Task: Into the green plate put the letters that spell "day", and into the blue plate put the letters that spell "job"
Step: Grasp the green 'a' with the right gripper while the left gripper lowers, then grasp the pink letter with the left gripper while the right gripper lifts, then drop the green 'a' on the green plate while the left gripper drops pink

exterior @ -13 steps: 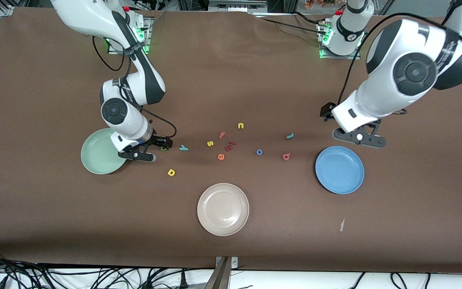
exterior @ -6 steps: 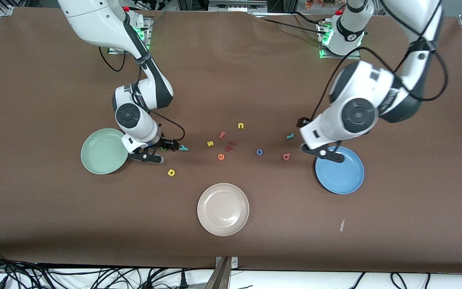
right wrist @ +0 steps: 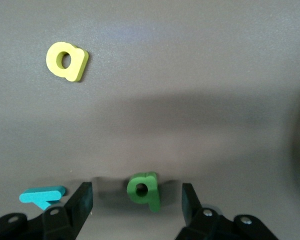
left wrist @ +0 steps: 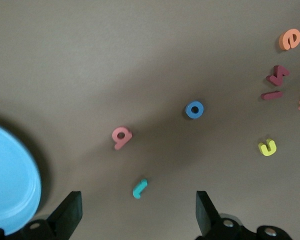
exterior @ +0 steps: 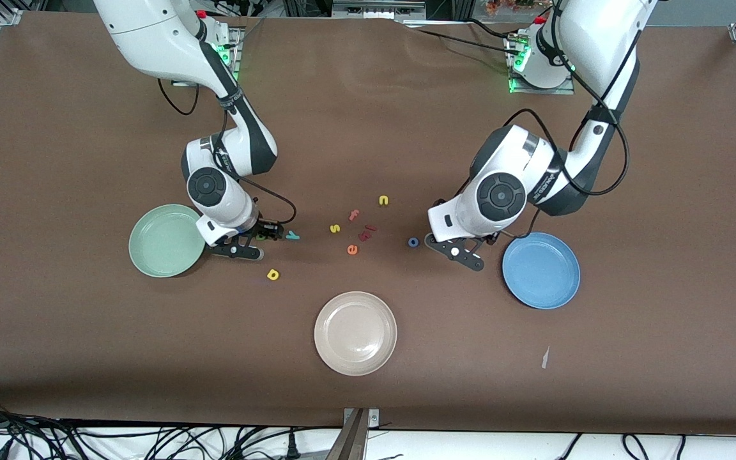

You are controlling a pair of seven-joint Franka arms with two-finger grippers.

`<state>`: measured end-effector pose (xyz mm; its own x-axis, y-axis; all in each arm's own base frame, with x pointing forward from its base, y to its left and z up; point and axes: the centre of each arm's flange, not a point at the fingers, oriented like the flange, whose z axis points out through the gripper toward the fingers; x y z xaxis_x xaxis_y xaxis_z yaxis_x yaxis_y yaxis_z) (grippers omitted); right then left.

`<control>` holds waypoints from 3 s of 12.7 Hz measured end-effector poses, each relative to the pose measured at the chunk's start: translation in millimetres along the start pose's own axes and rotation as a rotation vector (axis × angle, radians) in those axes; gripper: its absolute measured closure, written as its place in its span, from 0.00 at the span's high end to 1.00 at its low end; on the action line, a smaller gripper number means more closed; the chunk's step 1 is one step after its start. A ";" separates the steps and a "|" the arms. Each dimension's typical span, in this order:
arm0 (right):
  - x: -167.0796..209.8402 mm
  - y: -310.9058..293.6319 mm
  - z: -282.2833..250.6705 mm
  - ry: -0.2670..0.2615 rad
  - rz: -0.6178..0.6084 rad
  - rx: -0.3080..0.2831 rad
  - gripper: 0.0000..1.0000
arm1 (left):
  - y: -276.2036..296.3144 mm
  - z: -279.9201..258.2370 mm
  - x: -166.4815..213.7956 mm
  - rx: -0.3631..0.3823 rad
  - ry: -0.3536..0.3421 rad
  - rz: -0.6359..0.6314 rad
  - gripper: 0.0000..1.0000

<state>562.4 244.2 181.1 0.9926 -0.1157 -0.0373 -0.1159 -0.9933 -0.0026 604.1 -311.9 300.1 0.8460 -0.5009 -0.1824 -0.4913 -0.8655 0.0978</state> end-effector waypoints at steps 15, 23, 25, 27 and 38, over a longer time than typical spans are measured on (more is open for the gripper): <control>-0.4 3.7 2.4 -0.005 -0.065 -0.004 0.41 | -11.4 109.2 -0.5 0.066 0.059 0.127 1.00; 0.7 3.9 1.5 0.000 -0.066 -0.002 0.28 | -17.7 122.8 0.6 0.089 0.076 0.177 0.84; 6.4 3.5 -6.9 0.012 -0.063 0.003 0.28 | -17.6 124.6 2.1 0.115 0.086 0.202 0.61; 17.9 17.3 -25.4 -0.007 -0.072 -0.015 0.28 | -18.2 127.6 2.8 0.121 0.092 0.209 0.52; 45.0 201.8 -54.8 -0.130 -0.110 -0.106 0.28 | -26.2 87.3 -2.7 0.143 0.064 0.197 0.30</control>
<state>585.7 38.2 233.6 0.9851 -0.0114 -0.1715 0.0042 -0.9959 0.0908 596.6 -287.3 212.6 0.7401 -0.6634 -0.1104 -0.6686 -0.7434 -0.0154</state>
